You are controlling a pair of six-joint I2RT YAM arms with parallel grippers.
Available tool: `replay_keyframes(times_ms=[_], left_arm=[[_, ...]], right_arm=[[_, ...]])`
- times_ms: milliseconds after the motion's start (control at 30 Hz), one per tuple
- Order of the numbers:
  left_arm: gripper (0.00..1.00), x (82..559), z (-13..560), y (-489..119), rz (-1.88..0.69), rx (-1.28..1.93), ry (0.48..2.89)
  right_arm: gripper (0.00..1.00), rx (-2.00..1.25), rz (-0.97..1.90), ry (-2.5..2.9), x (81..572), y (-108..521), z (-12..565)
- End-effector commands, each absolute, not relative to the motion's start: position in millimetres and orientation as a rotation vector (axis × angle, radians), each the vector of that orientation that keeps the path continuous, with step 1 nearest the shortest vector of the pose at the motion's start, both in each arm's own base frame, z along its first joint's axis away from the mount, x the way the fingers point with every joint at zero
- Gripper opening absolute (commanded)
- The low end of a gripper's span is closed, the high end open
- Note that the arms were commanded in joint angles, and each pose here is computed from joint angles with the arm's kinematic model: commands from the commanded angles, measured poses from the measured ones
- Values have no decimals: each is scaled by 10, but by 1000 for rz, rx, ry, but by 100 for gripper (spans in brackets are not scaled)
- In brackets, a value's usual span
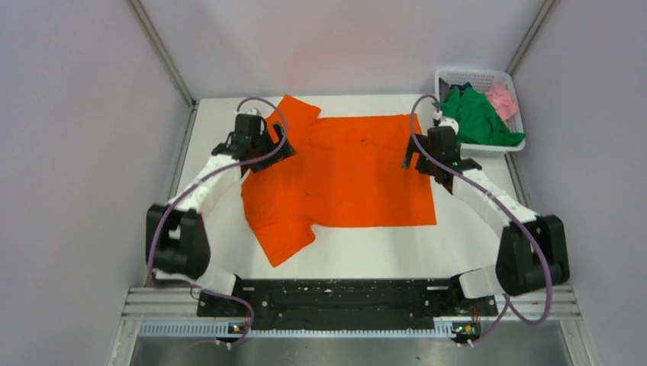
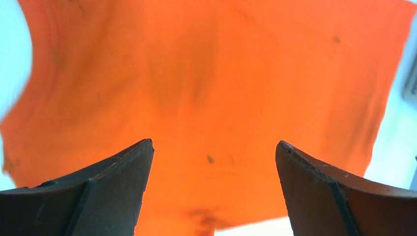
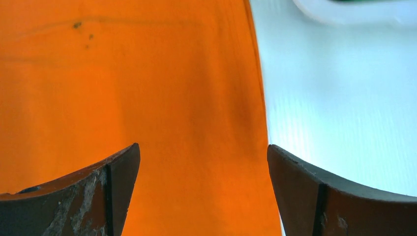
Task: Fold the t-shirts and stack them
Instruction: Grab the side of the flattened tshirt closest away from the robot with both arms
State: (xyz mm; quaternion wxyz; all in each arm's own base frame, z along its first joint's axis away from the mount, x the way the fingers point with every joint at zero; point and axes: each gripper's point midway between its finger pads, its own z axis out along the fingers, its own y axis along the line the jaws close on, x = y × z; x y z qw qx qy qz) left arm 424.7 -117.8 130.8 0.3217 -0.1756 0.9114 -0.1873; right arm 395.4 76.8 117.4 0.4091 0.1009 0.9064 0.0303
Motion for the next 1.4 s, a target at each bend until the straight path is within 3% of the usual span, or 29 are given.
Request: replay_keyframes(times_ms=[0, 233, 533, 867, 1200, 1300, 1367], left_arm=[[99, 3497, 1344, -1234, -391, -456, 2364], [97, 2234, 843, -1157, -256, -528, 2535], [88, 1449, 420, -1086, -318, -690, 2649], [60, 1334, 262, -1063, -293, -766, 2684], [46, 1216, 96, -1148, -276, -744, 2787], [37, 1234, 102, -1143, -259, -737, 2786], [26, 1246, 106, -1137, -244, -728, 2786]], right_arm=[[99, 285, 119, 2266, 3492, 706, 1202], [99, 424, 189, 2280, 2917, 633, 1036], [99, 430, 145, 2316, 2673, 534, 842], [99, 437, 123, 2338, 2626, 505, 759], [99, 448, 93, 2348, 2616, 470, 702], [99, 452, 91, 2355, 2607, 470, 683], [99, 451, 92, 2357, 2602, 471, 677]])
